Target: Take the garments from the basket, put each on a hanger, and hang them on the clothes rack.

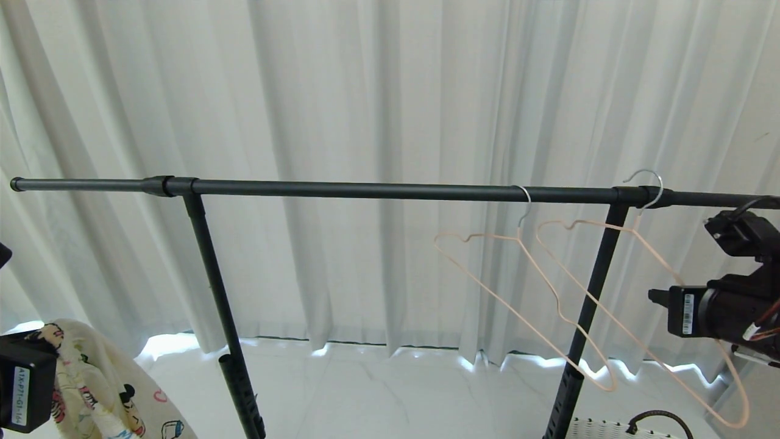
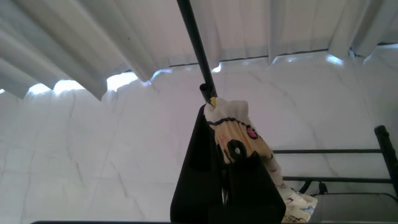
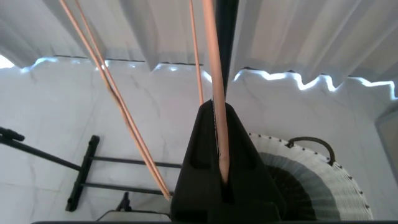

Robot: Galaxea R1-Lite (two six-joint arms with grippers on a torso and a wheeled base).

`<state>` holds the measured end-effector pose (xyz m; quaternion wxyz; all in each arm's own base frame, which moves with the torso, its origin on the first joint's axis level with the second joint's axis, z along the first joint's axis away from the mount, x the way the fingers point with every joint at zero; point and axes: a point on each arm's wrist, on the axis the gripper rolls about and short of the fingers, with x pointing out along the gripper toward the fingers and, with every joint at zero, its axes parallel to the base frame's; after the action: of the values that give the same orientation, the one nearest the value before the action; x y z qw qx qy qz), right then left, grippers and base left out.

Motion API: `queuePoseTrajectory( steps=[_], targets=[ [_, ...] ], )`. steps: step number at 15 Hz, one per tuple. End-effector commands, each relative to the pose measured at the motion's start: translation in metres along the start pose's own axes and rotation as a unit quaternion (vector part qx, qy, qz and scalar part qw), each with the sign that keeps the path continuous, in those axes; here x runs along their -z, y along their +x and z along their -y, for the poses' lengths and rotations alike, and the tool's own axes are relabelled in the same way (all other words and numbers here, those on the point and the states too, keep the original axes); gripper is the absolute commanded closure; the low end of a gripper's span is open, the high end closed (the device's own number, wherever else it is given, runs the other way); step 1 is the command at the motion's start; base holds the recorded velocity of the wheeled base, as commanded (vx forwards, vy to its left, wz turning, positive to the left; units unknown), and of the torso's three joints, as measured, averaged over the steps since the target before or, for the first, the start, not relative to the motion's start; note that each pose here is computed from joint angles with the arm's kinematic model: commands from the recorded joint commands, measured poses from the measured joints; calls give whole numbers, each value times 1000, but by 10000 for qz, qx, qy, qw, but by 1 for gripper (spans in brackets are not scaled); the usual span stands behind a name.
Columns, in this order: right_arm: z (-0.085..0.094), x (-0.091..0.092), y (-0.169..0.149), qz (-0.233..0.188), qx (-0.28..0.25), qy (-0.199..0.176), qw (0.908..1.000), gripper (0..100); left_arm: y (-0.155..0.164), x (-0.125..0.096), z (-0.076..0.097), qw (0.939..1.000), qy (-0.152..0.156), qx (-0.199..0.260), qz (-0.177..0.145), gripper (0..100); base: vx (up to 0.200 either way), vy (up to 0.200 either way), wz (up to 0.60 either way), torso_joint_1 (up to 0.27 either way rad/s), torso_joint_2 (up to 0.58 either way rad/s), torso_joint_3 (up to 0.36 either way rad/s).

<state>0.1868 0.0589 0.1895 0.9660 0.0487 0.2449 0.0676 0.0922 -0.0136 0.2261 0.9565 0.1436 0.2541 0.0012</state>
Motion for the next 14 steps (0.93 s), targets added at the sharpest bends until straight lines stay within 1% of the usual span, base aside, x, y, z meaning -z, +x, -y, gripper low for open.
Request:
queuePoseTrajectory(
  steps=[1, 4, 7, 9, 14],
  targets=[
    [3, 4, -18, 152, -28, -37, 9999, 100, 0, 0, 0, 10000, 1, -4, -2, 100, -200, 0, 0, 7, -2, 7],
    [5, 7, -26, 121, -28, -140, 9998, 100, 0, 0, 0, 10000, 1, 4, 0, 100, -200, 0, 0, 7, 12, -1],
    [5, 8, -30, 119, -42, -163, 9998, 100, 1, -2, 0, 10000, -22, -12, 87, 100, -200, 0, 0, -4, 2, 7],
    [4, 7, -32, 159, -91, -201, 9996, 100, 1, -2, 0, 10000, -20, -10, 80, 100, -200, 0, 0, 5, 0, 2],
    [-7, 8, -35, 172, -395, -337, 9985, 100, 2, -2, 0, 10000, -17, 0, 67, 100, -200, 0, 0, 0, 0, 4]
  ],
)
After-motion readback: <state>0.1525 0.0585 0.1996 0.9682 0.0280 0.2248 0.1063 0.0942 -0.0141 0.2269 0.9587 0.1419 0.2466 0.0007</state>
